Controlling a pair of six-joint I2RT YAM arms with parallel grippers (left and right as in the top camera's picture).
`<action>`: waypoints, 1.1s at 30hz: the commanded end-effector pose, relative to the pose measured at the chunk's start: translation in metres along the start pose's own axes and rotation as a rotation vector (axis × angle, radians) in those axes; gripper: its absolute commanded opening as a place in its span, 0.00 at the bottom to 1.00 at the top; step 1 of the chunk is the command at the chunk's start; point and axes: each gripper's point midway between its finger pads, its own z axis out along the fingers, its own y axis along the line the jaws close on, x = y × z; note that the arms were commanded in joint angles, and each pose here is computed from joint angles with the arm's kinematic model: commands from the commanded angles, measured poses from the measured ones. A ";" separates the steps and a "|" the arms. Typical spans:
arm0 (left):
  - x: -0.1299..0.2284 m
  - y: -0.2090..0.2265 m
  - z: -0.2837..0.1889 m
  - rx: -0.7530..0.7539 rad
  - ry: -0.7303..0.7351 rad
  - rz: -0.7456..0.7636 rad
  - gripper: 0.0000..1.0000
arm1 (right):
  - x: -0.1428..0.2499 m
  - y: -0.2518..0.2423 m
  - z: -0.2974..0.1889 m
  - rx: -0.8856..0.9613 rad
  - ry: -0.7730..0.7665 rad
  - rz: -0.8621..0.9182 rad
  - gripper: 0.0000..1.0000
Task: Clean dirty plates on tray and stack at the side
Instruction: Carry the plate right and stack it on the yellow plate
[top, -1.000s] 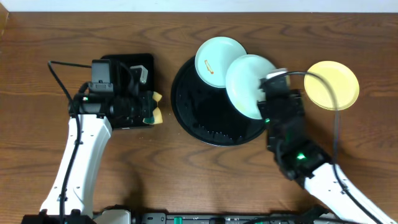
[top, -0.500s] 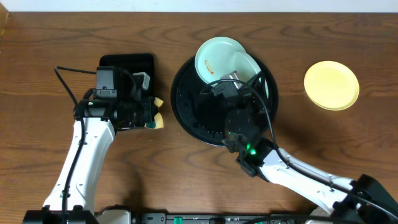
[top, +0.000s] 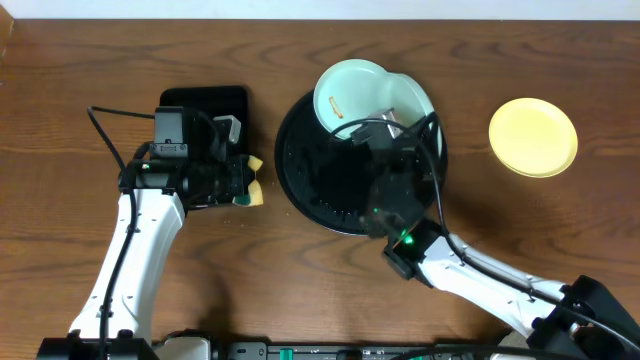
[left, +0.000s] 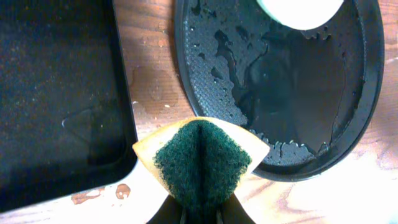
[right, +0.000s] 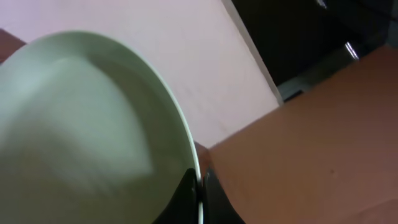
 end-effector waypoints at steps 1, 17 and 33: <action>-0.004 -0.002 -0.002 0.011 -0.023 0.020 0.08 | 0.012 -0.016 0.023 0.049 0.048 0.026 0.01; -0.007 -0.002 -0.002 0.012 -0.032 0.025 0.08 | 0.075 -0.110 0.120 0.271 0.171 0.313 0.01; -0.007 -0.002 -0.002 0.011 -0.032 0.024 0.08 | 0.228 -0.091 0.193 -0.324 0.358 1.144 0.01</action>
